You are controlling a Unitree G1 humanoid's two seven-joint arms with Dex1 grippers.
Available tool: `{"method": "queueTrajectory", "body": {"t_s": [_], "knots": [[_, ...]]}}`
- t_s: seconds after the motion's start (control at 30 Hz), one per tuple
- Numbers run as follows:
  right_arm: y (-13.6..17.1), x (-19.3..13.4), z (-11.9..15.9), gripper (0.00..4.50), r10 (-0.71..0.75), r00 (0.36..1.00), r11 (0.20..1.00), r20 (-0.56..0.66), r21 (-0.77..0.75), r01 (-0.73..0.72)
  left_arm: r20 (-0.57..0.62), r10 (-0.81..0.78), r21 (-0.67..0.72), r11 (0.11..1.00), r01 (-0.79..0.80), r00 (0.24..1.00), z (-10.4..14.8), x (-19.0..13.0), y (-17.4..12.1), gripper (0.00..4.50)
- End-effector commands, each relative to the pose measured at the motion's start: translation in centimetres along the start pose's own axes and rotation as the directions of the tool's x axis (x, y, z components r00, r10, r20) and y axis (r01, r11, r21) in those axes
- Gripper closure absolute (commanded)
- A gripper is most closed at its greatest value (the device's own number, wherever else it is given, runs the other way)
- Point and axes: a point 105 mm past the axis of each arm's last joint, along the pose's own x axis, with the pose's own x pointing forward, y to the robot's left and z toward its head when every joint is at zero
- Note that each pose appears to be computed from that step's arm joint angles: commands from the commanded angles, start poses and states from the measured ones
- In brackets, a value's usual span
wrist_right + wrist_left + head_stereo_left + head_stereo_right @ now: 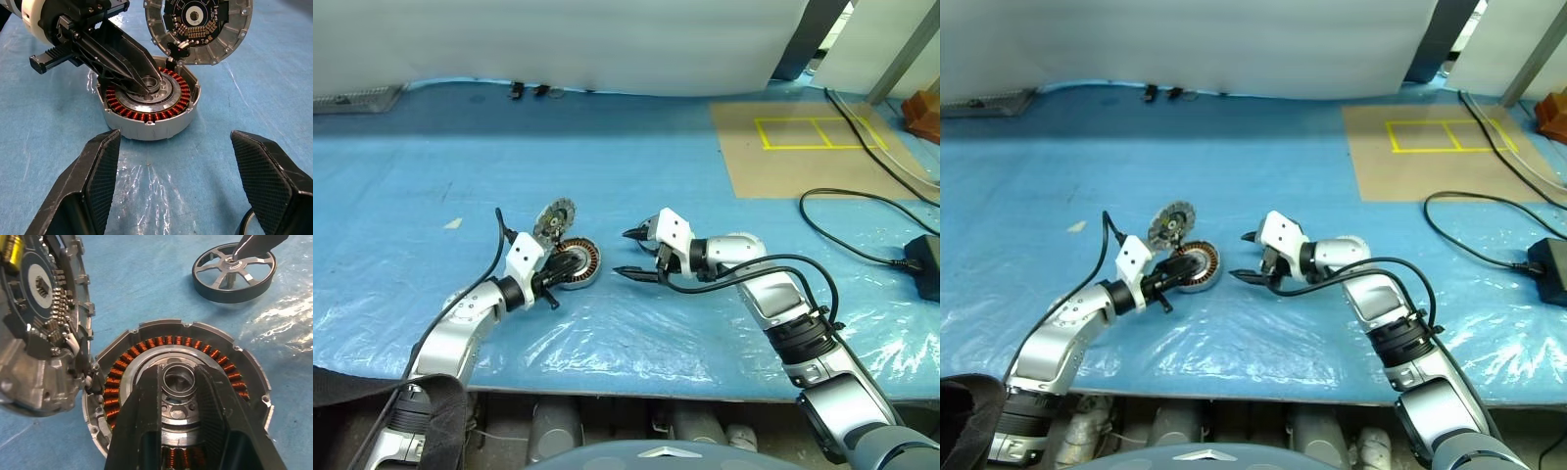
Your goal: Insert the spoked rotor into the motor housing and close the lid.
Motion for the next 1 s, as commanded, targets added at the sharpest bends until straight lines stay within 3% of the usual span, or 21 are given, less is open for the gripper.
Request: {"method": "queueTrajectory", "body": {"t_s": [0.03, 1.0], "knots": [[-0.02, 0.04, 0.54, 0.74, 0.002, 1.000, 0.999, 0.013, -0.033, -0.002, -0.012, 0.028, 0.006, 1.000, -0.028, 1.000, -0.05, -0.45, 0.56, 3.73], [-0.03, 0.23, 0.20, 0.74, 0.002, 1.000, 0.999, 0.004, -0.044, -0.002, -0.038, 0.012, -0.001, 1.000, -0.012, 0.999, -0.49, -0.41, 0.27, 3.73]]}}
